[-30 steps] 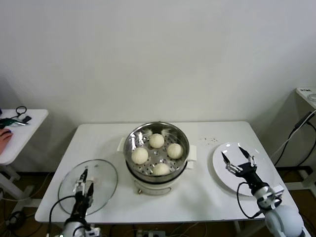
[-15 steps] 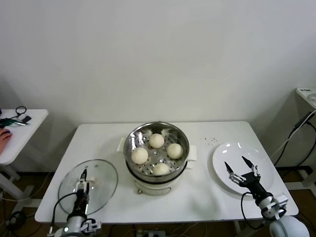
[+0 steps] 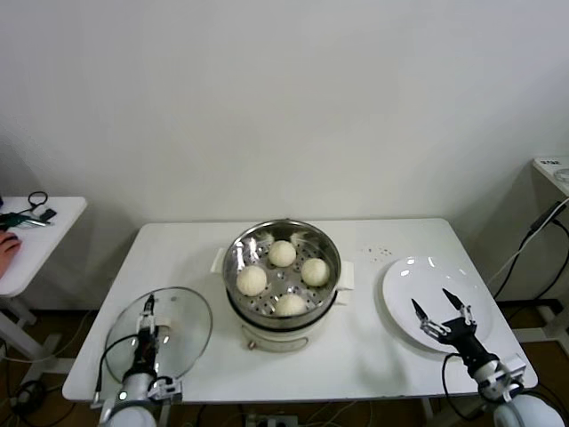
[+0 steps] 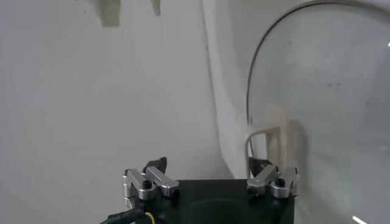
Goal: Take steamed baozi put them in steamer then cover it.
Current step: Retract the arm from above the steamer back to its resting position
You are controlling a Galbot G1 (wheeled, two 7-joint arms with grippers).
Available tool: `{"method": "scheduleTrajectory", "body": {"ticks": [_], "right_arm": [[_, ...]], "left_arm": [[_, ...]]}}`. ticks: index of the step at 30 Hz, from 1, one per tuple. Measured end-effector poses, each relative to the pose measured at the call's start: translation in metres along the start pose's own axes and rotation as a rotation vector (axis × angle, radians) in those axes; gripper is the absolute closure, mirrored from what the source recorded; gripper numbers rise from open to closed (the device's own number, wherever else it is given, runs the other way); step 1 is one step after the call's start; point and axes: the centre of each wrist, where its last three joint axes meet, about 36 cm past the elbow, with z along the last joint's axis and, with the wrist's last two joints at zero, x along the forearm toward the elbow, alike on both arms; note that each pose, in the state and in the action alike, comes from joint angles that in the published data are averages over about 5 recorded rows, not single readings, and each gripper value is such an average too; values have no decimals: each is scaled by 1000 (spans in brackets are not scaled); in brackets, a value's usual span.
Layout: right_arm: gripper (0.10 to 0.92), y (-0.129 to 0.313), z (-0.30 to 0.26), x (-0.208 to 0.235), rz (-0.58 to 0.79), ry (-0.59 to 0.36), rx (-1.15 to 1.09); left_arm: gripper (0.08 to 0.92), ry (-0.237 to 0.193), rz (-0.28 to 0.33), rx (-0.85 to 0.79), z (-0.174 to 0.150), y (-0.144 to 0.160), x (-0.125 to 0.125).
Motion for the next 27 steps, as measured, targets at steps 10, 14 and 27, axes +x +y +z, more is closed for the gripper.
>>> {"method": "scheduleTrajectory", "body": {"ticks": [10,14,27], "right_arm": [[200,1,2,-1,-5,4,6],[200,1,4,-1,-7,7,9],[200,0,6,-4,-6,7,19]], "left_arm": [[276,2,0,24,0,-7,-13],[388,-2,6,32,1,-9,-14],[761,-13,18,53,4,-5,-9]]}}
